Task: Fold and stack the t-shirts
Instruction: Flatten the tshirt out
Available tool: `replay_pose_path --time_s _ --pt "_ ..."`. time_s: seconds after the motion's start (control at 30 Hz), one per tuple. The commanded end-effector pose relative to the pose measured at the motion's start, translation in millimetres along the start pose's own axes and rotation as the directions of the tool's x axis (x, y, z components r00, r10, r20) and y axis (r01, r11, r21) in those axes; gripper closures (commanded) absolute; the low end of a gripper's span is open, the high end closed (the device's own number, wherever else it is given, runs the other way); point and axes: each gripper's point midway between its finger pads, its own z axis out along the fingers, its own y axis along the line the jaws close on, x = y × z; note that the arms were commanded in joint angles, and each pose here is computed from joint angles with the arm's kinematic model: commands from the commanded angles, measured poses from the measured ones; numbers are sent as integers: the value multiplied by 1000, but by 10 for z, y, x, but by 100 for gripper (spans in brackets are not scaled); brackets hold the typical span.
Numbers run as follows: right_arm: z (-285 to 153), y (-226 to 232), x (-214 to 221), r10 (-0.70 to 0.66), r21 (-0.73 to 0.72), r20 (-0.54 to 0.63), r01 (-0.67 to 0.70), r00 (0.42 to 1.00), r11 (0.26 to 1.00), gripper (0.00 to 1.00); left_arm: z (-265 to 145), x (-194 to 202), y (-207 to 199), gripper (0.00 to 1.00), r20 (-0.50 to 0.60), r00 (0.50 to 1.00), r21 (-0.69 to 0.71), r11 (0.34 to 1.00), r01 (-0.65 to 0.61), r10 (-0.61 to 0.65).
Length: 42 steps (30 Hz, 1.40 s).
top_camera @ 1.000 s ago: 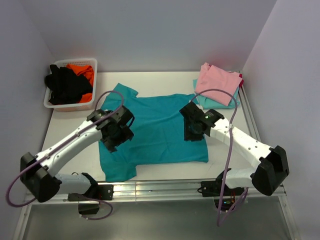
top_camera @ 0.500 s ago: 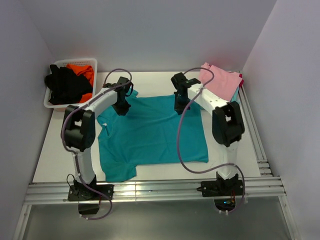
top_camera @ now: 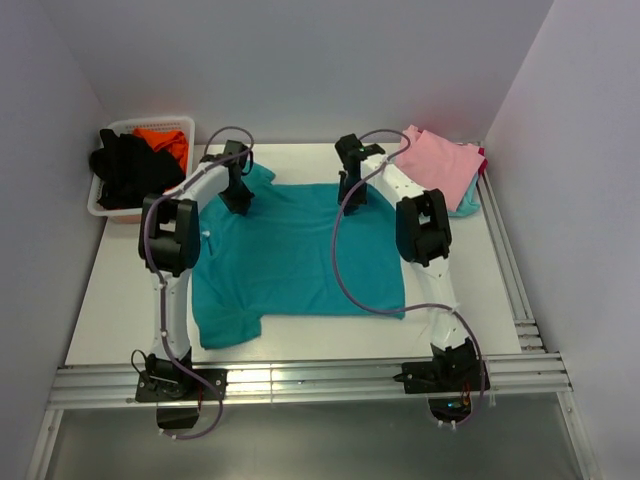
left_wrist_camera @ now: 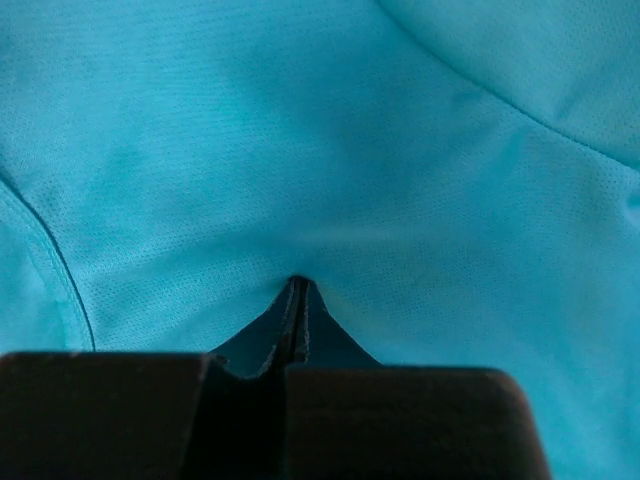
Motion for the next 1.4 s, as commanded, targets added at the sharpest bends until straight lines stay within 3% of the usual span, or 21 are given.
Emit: replay_pose_path --time_s 0.0,0.17,0.33,0.4,0.43,0.53,0.67,0.73,0.77,0.83,0.87,0.9,0.93,0.97,1.07,1.17,1.37 --pt "124 37 -212 29 -35 2 -29 1000 999 100 470 -48 100 100 -37 999 -27 999 -27 26" --pt "184 46 -438 75 -107 35 -71 997 992 100 617 -276 -96 100 -29 999 28 999 -27 28" --pt "89 162 -640 76 -213 63 -61 995 975 100 457 -479 -287 100 11 1000 116 993 10 -12" --pt "16 191 -711 85 -245 78 -63 993 967 85 373 -529 -341 99 20 999 137 990 26 -29" --pt "-26 210 -738 88 -261 82 -64 993 963 63 264 -597 -391 99 35 999 158 987 34 -40" --pt "-237 272 -873 99 -295 123 -59 987 954 39 53 -726 -474 97 54 996 190 980 60 -71" --pt "-784 325 -970 107 -340 186 -38 977 940 38 -333 -903 -487 90 94 990 199 976 86 -106" --pt "-1023 321 -937 122 -354 207 -42 971 934 39 -664 -1058 -472 83 153 980 219 971 92 -127" --pt "-1240 272 -813 121 -354 217 -37 969 935 39 -775 -1087 -445 68 169 977 223 970 94 -133" --pt "-1190 160 -518 115 -327 186 -49 976 944 40 -1065 -1114 -326 50 205 967 231 968 100 -149" --pt "-1449 162 -441 114 -347 222 -31 968 937 42 -1137 -1102 -279 41 214 965 231 968 98 -149" --pt "-1443 132 -324 113 -346 210 -34 971 938 47 -1242 -1026 -148 39 215 965 220 970 101 -149" --pt "-1260 47 -69 115 -326 151 -61 982 943 67 -1274 -967 -81 38 211 967 214 972 101 -147" --pt "-1314 19 41 118 -333 144 -64 982 941 77 -1306 -912 -8 37 211 967 206 973 100 -144" --pt "-1034 -162 492 120 -289 43 -102 992 952 97 -1371 -638 259 41 192 971 194 976 103 -140" --pt "-800 -273 789 114 -263 -21 -115 993 958 100 -1409 -370 513 44 169 975 178 977 114 -145" --pt "-544 -394 912 87 -213 -43 -94 995 972 100 -1435 48 959 50 132 982 112 986 121 -136"
